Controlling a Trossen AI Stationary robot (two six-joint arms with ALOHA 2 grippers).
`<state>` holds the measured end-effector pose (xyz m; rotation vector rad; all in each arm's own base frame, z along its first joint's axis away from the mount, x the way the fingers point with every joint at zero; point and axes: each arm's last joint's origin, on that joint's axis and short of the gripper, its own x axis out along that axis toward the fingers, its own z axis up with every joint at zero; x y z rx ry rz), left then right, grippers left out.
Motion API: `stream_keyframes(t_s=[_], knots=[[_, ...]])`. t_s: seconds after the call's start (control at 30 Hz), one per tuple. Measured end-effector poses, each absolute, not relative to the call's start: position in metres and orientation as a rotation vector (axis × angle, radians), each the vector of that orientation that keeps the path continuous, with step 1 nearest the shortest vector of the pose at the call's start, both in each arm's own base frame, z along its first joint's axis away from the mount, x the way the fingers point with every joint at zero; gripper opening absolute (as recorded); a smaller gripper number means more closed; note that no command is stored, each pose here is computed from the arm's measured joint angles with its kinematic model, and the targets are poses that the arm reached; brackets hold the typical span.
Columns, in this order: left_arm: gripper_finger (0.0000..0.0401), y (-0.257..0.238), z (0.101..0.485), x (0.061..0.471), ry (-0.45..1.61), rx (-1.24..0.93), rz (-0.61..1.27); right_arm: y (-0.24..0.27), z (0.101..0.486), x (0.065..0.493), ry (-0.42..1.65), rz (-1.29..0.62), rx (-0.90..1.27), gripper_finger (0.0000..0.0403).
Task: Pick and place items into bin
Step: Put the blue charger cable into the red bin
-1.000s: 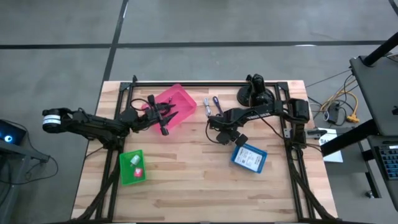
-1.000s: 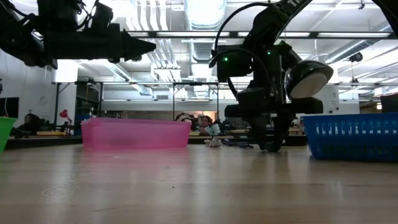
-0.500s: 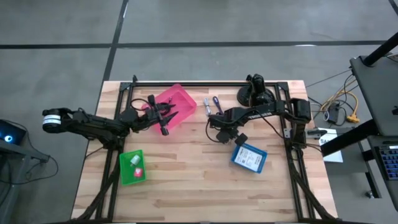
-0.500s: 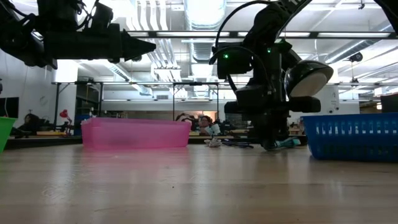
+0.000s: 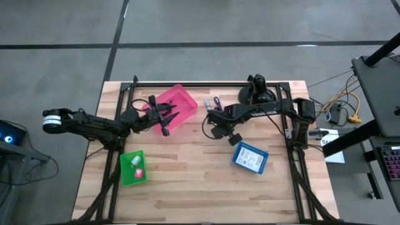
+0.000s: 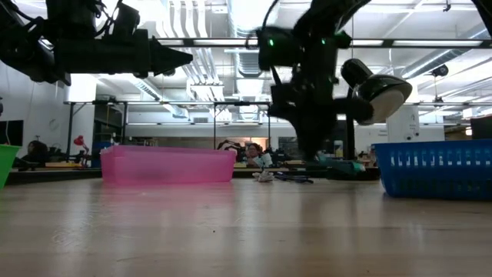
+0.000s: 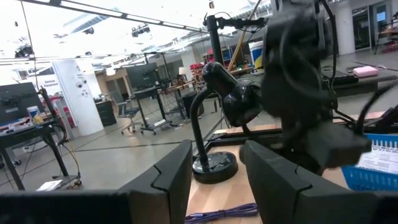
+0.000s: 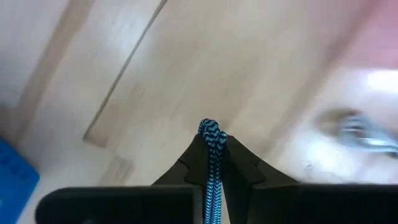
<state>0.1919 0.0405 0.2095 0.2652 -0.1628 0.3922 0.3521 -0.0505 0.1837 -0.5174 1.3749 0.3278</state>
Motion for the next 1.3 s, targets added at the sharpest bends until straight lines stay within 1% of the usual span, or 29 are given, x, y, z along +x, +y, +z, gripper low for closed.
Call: stream_keyframes(t_s=[0.13,0.3,0.43,0.57,0.7,0.8,0.9,1.17,1.3], knots=[[0.0132,0.041,0.209,0.192,-0.163,0.265,0.392,-0.051,0.212,0.358,1.287,0.245,-0.479,0.0014],[0.0132,0.041,0.209,0.192,-0.159,0.265,0.392,-0.051,0.248,0.363,1.121,0.135,-0.429,0.0014],[0.0132,0.041,0.208,0.192,-0.153,0.265,0.392,-0.051,0.281,0.365,0.915,0.055,-0.416,0.0013],[0.0132,0.041,0.208,0.192,-0.152,0.265,0.392,-0.050,0.312,0.360,0.699,0.003,-0.454,0.0013],[0.0132,0.041,0.208,0.192,-0.152,0.265,0.392,-0.047,0.337,0.353,0.455,0.032,-0.461,0.0013],[0.0132,0.041,0.208,0.192,-0.152,0.265,0.392,-0.044,0.345,0.350,0.315,0.050,-0.462,0.0013],[0.0132,0.041,0.208,0.192,-0.151,0.266,0.389,-0.044,0.346,0.348,0.222,0.025,-0.465,0.0013],[0.0132,0.040,0.208,0.192,-0.151,0.266,0.382,-0.047,0.340,0.347,-0.013,-0.043,-0.425,0.0013],[0.0132,0.040,0.208,0.192,-0.147,0.267,0.381,-0.047,0.335,0.345,-0.089,-0.060,-0.433,0.0013]])
